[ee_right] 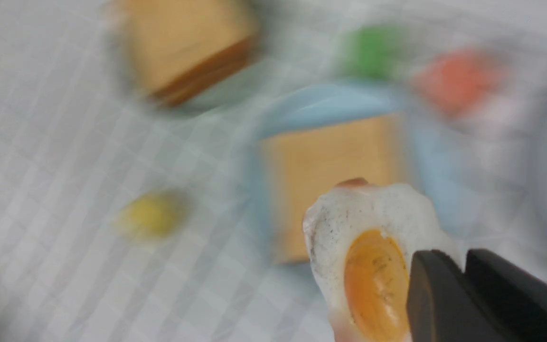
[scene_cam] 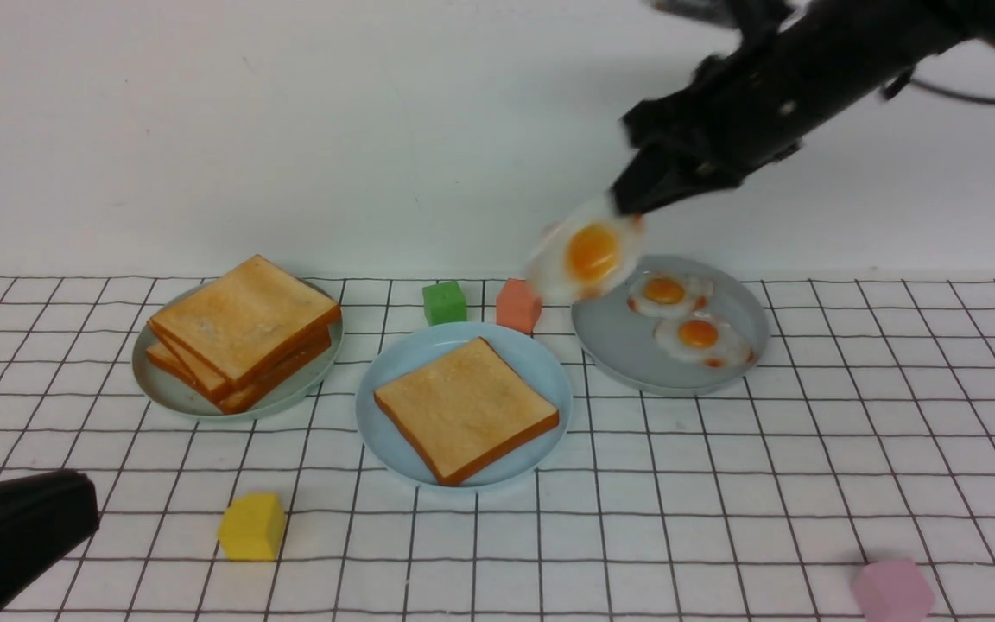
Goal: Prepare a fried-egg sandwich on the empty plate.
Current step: Use the right arm to place the fried egg on the slice of bread in the middle
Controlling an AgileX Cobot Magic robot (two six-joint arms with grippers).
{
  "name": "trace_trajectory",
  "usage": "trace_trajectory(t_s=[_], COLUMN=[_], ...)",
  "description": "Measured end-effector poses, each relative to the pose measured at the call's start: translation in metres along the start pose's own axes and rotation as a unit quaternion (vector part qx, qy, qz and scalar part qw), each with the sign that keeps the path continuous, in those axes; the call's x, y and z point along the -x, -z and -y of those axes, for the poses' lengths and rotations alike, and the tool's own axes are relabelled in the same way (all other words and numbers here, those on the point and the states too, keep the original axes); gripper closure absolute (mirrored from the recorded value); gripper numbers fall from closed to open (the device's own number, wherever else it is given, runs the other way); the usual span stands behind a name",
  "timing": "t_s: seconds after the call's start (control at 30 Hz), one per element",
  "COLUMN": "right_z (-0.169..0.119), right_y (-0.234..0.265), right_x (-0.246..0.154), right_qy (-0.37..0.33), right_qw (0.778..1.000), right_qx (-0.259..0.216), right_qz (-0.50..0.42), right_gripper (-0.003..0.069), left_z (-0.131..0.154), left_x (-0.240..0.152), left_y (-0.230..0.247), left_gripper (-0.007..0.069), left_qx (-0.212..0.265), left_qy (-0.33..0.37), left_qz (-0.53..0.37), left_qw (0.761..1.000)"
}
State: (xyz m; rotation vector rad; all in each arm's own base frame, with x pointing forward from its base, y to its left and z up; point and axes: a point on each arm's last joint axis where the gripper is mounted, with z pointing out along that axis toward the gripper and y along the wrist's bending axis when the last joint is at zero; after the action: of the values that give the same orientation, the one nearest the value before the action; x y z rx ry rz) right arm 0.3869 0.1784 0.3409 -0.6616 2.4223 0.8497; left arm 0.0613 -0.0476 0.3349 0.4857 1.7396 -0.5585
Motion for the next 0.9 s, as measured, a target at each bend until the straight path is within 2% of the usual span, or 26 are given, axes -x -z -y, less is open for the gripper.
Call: trace_trajectory(t_s=[0.03, 0.07, 0.1, 0.2, 0.37, 0.57, 0.7, 0.9], right_z=[-0.012, -0.013, -0.021, -0.022, 0.01, 0.052, 0.07, 0.08], right_y=[-0.013, -0.015, -0.033, -0.056, -0.102, -0.127, -0.138, -0.152], right_x=[-0.009, -0.01, -0.021, -0.028, -0.03, -0.038, -0.043, -0.048], right_qy=[0.003, 0.003, -0.002, -0.017, -0.08, -0.15, -0.181, -0.218], right_qw=[1.0, 0.999, 0.998, 0.998, 0.996, 0.988, 0.982, 0.974], right_qx=[0.028, 0.031, 0.054, 0.06, 0.04, 0.024, 0.022, 0.026], right_qz=[-0.011, -0.01, -0.015, -0.008, 0.029, 0.041, 0.051, 0.06], right_gripper=[0.0582, 0.0582, 0.0582, 0.0582, 0.0582, 0.0583, 0.0583, 0.058], left_z=[0.0, 0.0, 0.0, 0.0, 0.0, 0.0, 0.0, 0.0], left_x=[0.0, 0.0, 0.0, 0.0, 0.0, -0.001, -0.001, -0.001], left_y=[0.0, 0.0, 0.0, 0.0, 0.0, 0.0, 0.0, 0.0], left_gripper=[0.0638, 0.0638, 0.0638, 0.0638, 0.0638, 0.0636, 0.0636, 0.0636], left_qx=[0.0, 0.0, 0.0, 0.0, 0.0, 0.0, 0.001, 0.001], left_qy=[0.0, 0.0, 0.0, 0.0, 0.0, 0.004, 0.005, 0.011], left_qz=[-0.001, -0.002, -0.002, -0.002, -0.002, -0.004, -0.005, -0.005], left_qw=[1.0, 1.0, 1.0, 1.0, 1.0, 1.0, 1.0, 1.0])
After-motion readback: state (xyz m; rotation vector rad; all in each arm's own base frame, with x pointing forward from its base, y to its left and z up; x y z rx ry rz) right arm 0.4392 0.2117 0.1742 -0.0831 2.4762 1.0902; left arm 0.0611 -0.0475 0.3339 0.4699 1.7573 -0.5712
